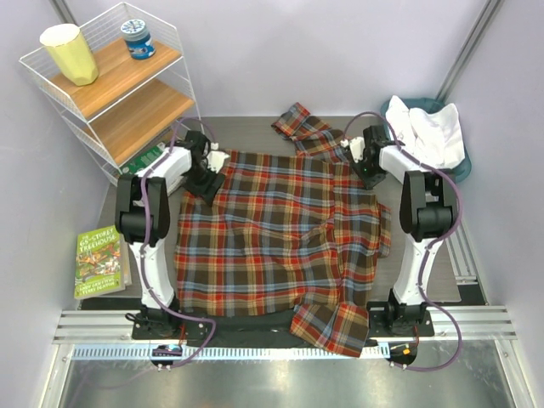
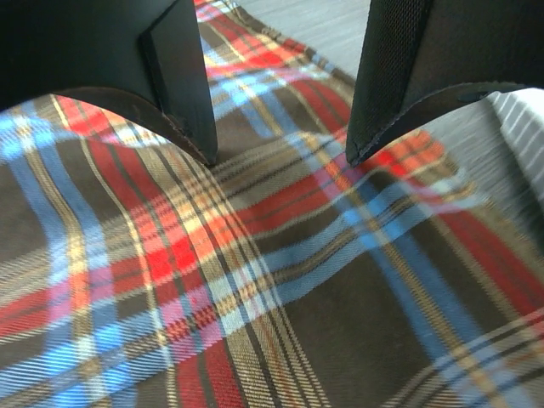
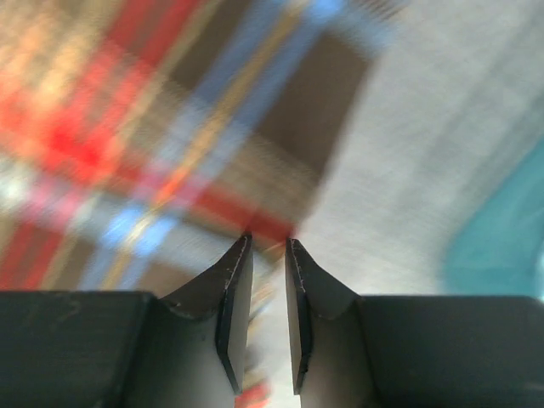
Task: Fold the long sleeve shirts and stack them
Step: Flatten the shirt out
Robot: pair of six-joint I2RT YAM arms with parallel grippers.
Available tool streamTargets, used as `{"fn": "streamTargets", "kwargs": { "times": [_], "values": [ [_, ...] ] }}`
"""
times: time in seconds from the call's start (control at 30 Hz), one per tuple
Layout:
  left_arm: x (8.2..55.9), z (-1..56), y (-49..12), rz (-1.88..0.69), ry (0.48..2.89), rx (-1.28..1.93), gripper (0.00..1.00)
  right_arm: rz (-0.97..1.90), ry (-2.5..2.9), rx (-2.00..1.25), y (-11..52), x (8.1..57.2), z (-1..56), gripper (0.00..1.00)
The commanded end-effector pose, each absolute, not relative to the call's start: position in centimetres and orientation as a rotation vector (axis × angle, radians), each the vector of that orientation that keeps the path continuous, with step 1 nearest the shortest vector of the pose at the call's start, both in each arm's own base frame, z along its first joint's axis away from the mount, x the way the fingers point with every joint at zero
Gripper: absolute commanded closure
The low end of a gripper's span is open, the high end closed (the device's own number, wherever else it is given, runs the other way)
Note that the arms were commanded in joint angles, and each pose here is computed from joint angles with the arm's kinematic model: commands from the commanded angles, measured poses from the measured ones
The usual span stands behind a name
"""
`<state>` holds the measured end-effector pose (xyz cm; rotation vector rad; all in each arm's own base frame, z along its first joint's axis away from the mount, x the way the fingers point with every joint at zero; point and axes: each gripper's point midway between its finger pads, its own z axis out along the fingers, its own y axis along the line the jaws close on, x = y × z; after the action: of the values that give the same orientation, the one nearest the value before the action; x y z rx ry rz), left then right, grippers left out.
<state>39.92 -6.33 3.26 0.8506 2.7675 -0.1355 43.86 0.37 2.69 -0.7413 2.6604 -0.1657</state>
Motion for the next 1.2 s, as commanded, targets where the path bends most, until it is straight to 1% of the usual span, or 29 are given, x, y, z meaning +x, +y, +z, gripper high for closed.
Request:
{"fn": "streamTargets", "kwargs": {
  "times": [0.0,0.03,0.07,0.1,0.13,0.2,0.27,0.3,0.33,0.37,0.4,0.43,0.47,0.5,0.53,0.57,0.6,0.67,0.7,0.77,0.8,1.0,1.07,1.1,1.17],
  "values": [
    [40.9,1.8,-6.6,-0.104,2.816,0.836,0.39,-0.382,2.613,-0.728,-3.3,48.5,1.9,0.73],
    [42.2,2.3,-6.8,-0.099,2.794,0.824,0.39,-0.422,2.567,-0.708,-3.7,50.5,3.1,0.73],
    [42.7,2.0,-7.0,-0.103,2.797,0.821,0.40,-0.442,2.576,-0.713,-4.0,51.3,1.9,0.73],
    [42.9,0.9,-7.2,-0.116,2.831,0.806,0.41,-0.469,2.555,-0.697,-4.3,52.5,2.1,0.73],
    [44.8,1.6,-7.6,-0.112,2.797,0.781,0.41,-0.493,2.498,-0.664,-4.5,54.7,4.0,0.73],
    [46.0,1.6,-8.5,-0.166,2.798,0.753,0.42,-0.473,2.483,-0.633,-4.1,56.1,4.3,0.73],
    [47.3,2.4,-9.8,-0.234,2.793,0.727,0.42,-0.442,2.419,-0.604,-3.6,57.3,8.1,0.71],
    [47.6,3.0,-10.3,-0.262,2.777,0.718,0.41,-0.420,2.418,-0.597,-3.2,56.8,9.6,0.71],
    [47.8,4.9,-10.7,-0.275,2.742,0.710,0.40,-0.373,2.408,-0.607,-2.6,56.3,10.9,0.68],
    [47.7,6.4,-11.2,-0.295,2.706,0.722,0.39,-0.325,2.375,-0.610,-2.0,54.6,14.9,0.67],
    [46.5,6.5,-11.4,-0.313,2.715,0.730,0.37,-0.275,2.394,-0.627,-1.4,52.8,15.0,0.65],
    [46.0,9.6,-11.5,-0.301,2.646,0.744,0.36,-0.159,2.379,-0.669,0.4,51.3,15.8,0.59],
    [45.4,10.3,-11.8,-0.301,2.624,0.761,0.35,-0.117,2.371,-0.688,1.0,49.7,17.0,0.57],
    [43.6,9.6,-11.6,-0.310,2.660,0.774,0.33,-0.082,2.394,-0.712,1.4,46.5,17.5,0.56],
    [42.7,10.3,-11.5,-0.310,2.649,0.788,0.32,-0.036,2.395,-0.752,2.6,44.9,17.7,0.55],
    [41.9,11.8,-11.3,-0.302,2.618,0.796,0.32,-0.013,2.417,-0.774,3.0,43.3,17.4,0.54],
    [40.3,11.1,-11.0,-0.305,2.648,0.812,0.30,0.029,2.496,-0.813,3.3,40.5,15.3,0.54],
    [39.1,11.9,-10.3,-0.268,2.626,0.832,0.29,0.031,2.520,-0.880,3.7,37.7,14.6,0.54],
    [37.7,10.8,-10.0,-0.275,2.661,0.846,0.28,0.044,2.579,-0.912,3.6,35.6,12.5,0.54],
    [36.5,10.2,-9.8,-0.277,2.678,0.858,0.28,0.033,2.610,-0.947,3.2,34.1,11.1,0.54],
    [35.4,9.4,-9.5,-0.277,2.698,0.869,0.28,0.036,2.656,-0.973,3.0,32.8,9.3,0.55],
    [32.7,6.5,-8.1,-0.236,2.771,0.887,0.29,-0.067,2.728,-1.022,1.4,31.7,4.6,0.58],
    [32.5,5.9,-7.8,-0.215,2.778,0.893,0.29,-0.076,2.732,-1.029,1.3,32.2,3.4,0.58],
    [32.1,5.2,-7.4,-0.189,2.799,0.899,0.29,-0.153,2.745,-1.029,0.4,32.6,3.1,0.59],
    [32.2,4.5,-7.0,-0.159,2.810,0.906,0.29,-0.187,2.765,-1.038,-0.1,33.4,1.5,0.59]
  ]
}}
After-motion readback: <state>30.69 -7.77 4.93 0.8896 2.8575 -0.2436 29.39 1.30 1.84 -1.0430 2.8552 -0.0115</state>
